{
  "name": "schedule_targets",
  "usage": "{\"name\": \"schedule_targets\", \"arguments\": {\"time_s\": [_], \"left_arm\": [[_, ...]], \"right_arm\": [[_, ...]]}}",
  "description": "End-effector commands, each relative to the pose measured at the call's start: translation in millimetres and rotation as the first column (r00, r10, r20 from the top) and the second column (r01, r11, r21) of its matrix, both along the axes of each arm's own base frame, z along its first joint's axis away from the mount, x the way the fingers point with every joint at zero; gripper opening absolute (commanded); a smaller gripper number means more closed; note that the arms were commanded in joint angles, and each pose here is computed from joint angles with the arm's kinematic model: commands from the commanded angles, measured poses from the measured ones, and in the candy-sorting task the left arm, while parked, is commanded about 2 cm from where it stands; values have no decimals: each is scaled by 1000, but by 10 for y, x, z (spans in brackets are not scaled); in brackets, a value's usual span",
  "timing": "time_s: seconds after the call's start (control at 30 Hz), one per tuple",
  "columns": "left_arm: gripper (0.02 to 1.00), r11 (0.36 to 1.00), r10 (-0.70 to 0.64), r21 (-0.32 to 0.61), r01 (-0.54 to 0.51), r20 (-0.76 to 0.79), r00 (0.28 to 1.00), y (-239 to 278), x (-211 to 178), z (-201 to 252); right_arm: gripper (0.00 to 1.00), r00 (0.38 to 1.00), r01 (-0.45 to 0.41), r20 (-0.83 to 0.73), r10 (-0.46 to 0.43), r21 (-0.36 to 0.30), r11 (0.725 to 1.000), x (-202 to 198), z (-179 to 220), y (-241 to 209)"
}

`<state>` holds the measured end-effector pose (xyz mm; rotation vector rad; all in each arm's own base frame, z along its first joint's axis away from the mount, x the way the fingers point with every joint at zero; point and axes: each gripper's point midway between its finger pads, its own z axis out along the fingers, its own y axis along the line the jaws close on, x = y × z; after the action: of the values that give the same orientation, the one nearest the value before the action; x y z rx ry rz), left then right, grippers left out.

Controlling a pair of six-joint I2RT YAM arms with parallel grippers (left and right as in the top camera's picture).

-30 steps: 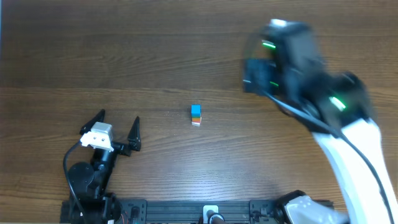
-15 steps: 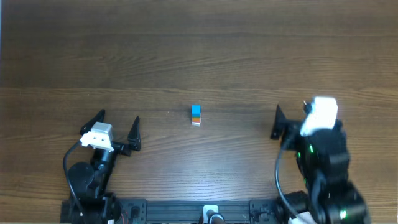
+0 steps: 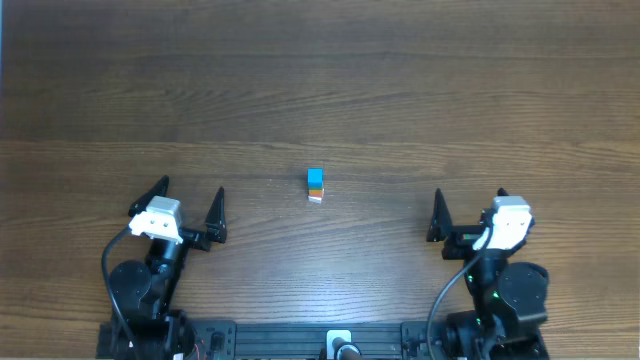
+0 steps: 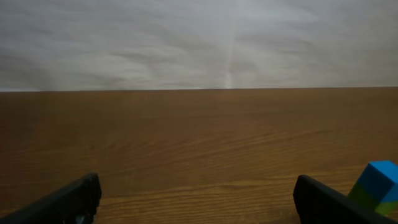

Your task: Stack Cubes

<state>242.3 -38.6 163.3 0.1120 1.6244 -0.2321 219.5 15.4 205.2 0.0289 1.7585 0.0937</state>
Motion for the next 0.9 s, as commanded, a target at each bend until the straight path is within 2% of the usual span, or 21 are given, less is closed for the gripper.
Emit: {"name": "schedule_targets", "arguments": {"time_s": [0.03, 0.07, 0.23, 0.33, 0.43, 0.53, 0.9], "left_arm": [[1000, 1000, -4, 11, 4, 2, 1000, -2, -2, -14], [1000, 1000, -4, 11, 4, 2, 1000, -2, -2, -14], [1000, 1000, -4, 11, 4, 2, 1000, -2, -2, -14], [1000, 1000, -4, 11, 4, 2, 1000, -2, -2, -14], [1000, 1000, -4, 11, 4, 2, 1000, -2, -2, -14], [1000, 1000, -4, 11, 4, 2, 1000, -2, -2, -14], [1000, 1000, -4, 11, 4, 2, 1000, -2, -2, -14]], "right_arm": [[993, 990, 140, 4, -140, -10, 990, 69, -250, -254], [993, 986, 168, -19, -169, -19, 986, 61, -331, -310], [991, 983, 183, -27, -184, -29, 983, 66, -421, -355], [993, 995, 102, 2, -102, -125, 987, 105, -408, -247], [993, 1000, -3, 14, 7, -217, 976, 134, -429, -92], [993, 998, -56, 10, 61, -260, 964, 144, -474, -13], [993, 997, -44, 54, 61, -273, 961, 206, -501, -14]]}}
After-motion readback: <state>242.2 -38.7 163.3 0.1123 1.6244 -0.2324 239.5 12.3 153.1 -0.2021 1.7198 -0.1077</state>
